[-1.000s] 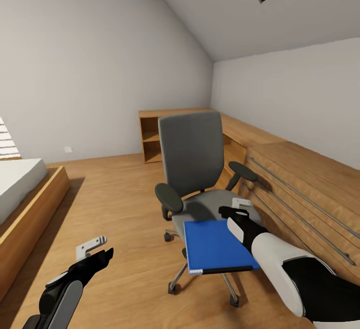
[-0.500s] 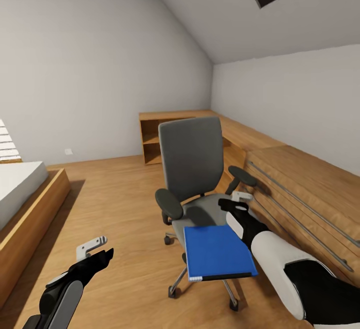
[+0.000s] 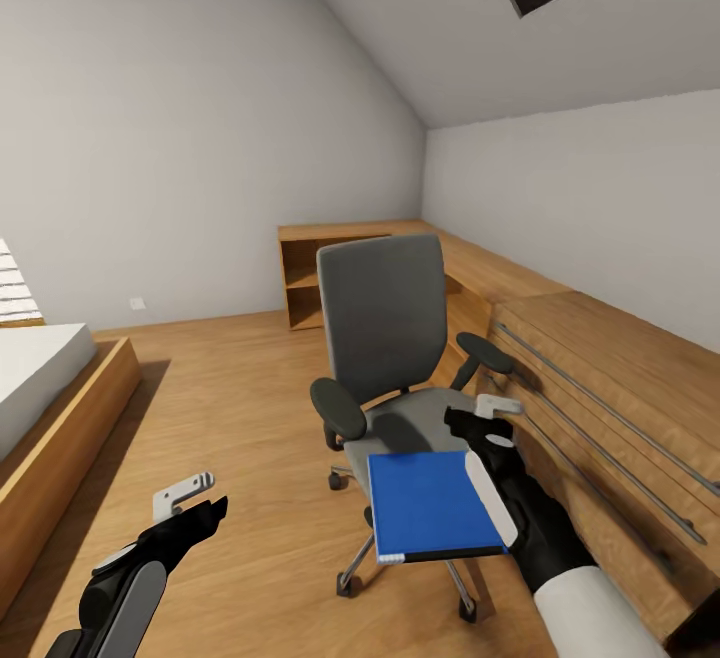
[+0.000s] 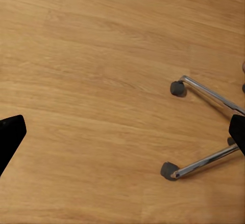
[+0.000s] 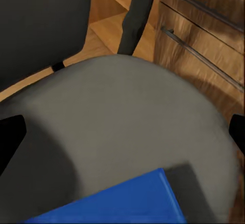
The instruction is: In the bedroom, organize the workspace by keeping the computer under the desk, ensuring the monitor is on the desk, placing the keyboard on the desk next to the monitor, placing the mouse on the desk next to the keyboard, moving the folder from the swivel chair onto the desk next to the mouse, stacking the notebook on top of the folder with the pen on top of the notebook, and positioning the swivel chair next to the desk.
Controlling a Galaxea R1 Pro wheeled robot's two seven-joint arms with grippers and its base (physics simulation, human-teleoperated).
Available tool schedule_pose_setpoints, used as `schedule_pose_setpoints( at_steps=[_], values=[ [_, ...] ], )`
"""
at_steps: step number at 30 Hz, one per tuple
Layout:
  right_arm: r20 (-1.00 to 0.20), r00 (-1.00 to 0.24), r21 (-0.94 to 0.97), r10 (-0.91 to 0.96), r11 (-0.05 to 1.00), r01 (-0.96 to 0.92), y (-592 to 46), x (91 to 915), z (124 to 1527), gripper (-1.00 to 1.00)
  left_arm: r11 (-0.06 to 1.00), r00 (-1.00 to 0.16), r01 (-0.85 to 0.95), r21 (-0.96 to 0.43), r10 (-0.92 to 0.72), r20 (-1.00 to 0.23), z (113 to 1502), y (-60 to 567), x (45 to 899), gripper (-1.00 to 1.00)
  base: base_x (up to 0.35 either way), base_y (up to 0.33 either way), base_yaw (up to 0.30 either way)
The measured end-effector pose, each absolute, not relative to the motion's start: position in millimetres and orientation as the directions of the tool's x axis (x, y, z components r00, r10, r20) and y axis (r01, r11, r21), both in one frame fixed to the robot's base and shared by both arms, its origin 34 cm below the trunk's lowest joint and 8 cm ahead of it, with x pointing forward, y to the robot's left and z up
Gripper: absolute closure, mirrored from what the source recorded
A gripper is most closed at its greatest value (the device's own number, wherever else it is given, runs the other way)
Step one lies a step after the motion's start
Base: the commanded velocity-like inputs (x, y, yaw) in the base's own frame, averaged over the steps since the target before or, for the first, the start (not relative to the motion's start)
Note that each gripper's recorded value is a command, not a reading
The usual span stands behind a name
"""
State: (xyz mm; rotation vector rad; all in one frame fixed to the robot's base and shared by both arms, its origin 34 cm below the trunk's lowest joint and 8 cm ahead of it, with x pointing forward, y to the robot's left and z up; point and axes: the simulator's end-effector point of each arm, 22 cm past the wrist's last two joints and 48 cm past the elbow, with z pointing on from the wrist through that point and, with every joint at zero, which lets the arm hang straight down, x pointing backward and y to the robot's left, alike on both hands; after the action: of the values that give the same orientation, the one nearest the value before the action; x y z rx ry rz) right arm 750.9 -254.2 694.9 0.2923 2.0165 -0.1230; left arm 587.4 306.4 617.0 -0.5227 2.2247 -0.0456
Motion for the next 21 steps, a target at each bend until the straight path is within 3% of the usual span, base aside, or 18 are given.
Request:
schedule_pose_setpoints(
  at_steps=[7, 21],
  values=[
    [-0.918, -0.342, 0.108, 0.199, 0.958, 0.266, -249, 709, 728, -1.0, 0.913, -0.569, -0.353, -0.205, -0.384, -0.727, 617, 306, 587, -1.0, 0.0, 0.0, 0.0],
    [-0.902, -0.342, 0.185, 0.263, 0.952, 0.245, -233, 698, 728, -1.0, 0.913, -0.568, -0.354, -0.204, -0.383, -0.728, 617, 306, 587, -1.0, 0.0, 0.015, 0.0]
  ],
)
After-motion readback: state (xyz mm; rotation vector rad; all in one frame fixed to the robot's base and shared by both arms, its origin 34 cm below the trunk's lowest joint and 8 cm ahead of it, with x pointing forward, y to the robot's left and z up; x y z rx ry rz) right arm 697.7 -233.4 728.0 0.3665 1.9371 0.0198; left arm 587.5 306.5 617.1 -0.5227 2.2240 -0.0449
